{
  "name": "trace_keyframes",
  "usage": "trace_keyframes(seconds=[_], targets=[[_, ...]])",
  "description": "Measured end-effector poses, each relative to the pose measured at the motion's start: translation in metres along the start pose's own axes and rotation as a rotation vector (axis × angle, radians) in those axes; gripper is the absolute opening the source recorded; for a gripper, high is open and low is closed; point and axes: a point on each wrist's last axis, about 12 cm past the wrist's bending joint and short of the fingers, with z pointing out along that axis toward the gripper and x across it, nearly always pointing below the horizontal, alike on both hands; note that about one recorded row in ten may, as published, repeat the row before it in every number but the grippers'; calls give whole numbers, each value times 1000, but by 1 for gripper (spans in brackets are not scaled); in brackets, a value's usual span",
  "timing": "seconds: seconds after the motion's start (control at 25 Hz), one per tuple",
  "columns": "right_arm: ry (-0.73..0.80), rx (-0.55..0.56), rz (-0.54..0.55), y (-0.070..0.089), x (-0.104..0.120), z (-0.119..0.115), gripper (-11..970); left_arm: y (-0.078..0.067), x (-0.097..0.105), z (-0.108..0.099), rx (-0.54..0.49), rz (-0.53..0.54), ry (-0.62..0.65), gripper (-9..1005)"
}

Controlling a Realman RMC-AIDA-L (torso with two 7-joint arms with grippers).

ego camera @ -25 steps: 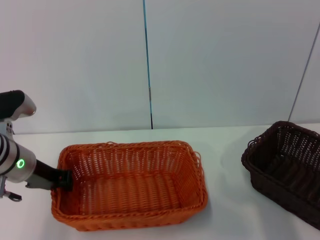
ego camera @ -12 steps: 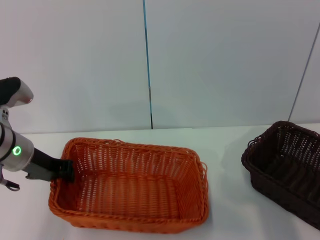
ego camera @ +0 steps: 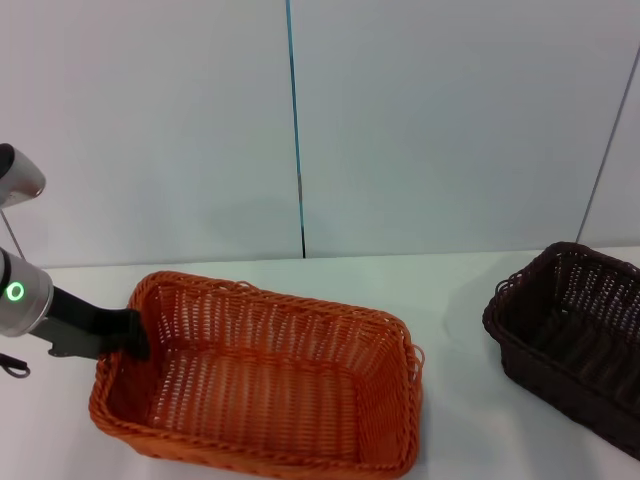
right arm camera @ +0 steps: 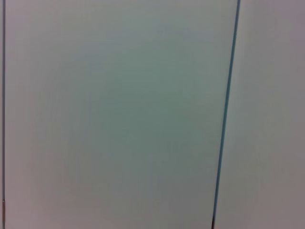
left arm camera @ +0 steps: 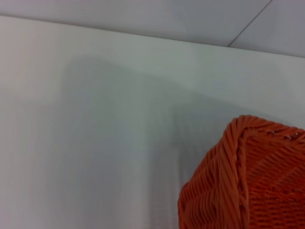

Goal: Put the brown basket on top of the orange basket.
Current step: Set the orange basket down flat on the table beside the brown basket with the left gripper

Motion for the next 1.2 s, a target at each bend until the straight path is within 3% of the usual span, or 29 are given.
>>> trace_keyframes(seconds=[0.48,0.88,1.2], targets=[[-4,7,-3,-1,-2,4,914,-7,-4,-6,56,35,10,157],[-13,10,-3,-1,-6,5,915,-6,-3,-13,204,-57,5,157],[-7,15,-4,-2,-4,7,915,-5,14,0,291,-137,-1,156]])
